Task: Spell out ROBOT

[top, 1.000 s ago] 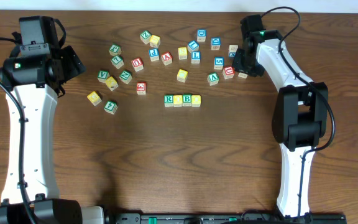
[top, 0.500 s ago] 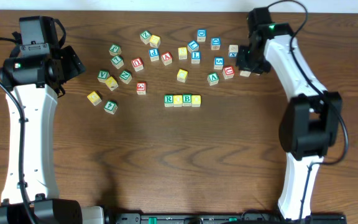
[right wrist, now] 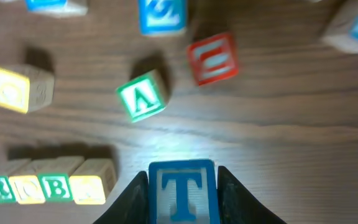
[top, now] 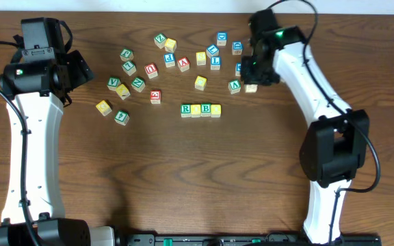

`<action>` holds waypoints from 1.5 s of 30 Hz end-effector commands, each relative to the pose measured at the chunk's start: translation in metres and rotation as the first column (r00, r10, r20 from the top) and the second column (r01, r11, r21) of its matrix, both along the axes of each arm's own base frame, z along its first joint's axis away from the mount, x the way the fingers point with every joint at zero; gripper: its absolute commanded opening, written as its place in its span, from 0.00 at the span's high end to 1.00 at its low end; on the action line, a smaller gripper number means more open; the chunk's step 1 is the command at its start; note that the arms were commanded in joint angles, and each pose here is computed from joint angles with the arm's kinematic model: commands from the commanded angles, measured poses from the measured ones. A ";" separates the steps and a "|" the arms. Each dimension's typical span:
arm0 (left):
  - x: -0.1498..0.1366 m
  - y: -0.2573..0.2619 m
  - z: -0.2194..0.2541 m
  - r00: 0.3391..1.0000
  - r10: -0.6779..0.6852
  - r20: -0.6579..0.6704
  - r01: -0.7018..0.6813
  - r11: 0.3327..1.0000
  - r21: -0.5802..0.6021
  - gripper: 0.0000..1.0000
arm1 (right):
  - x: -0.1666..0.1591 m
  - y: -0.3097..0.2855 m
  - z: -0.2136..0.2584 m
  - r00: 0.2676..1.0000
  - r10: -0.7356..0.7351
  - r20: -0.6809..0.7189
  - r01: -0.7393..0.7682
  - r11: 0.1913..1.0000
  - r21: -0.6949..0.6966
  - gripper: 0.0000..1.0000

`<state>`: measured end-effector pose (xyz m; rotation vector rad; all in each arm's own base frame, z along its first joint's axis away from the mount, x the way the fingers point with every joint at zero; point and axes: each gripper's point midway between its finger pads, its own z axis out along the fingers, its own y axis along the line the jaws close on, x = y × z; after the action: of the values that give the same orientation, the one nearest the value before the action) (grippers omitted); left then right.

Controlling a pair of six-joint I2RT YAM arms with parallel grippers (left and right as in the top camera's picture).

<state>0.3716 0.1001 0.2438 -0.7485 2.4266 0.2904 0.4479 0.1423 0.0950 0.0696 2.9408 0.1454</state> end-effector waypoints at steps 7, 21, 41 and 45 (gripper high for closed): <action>-0.004 0.004 -0.001 1.000 0.014 -0.006 -0.014 1.000 0.013 0.02 | -0.019 0.029 -0.031 0.996 0.081 -0.031 -0.082 0.997 -0.007 0.71; -0.004 0.004 -0.001 1.000 0.014 -0.006 -0.014 1.000 0.013 0.02 | -0.018 0.027 -0.030 0.997 0.071 -0.021 -0.072 0.997 -0.010 0.71; -0.004 0.004 -0.001 1.000 0.014 -0.006 -0.014 1.000 0.013 0.02 | -0.037 -0.012 -0.067 0.997 -0.033 -0.072 0.021 0.986 -0.167 0.85; -0.004 0.004 -0.001 1.000 0.014 -0.006 -0.014 1.000 0.013 0.02 | -0.033 -0.018 -0.068 0.997 -0.047 -0.064 0.036 0.986 -0.164 0.86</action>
<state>0.3716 0.1001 0.2438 -0.7485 2.4266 0.2904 0.4135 0.1389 0.0310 0.0605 3.0075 -0.0638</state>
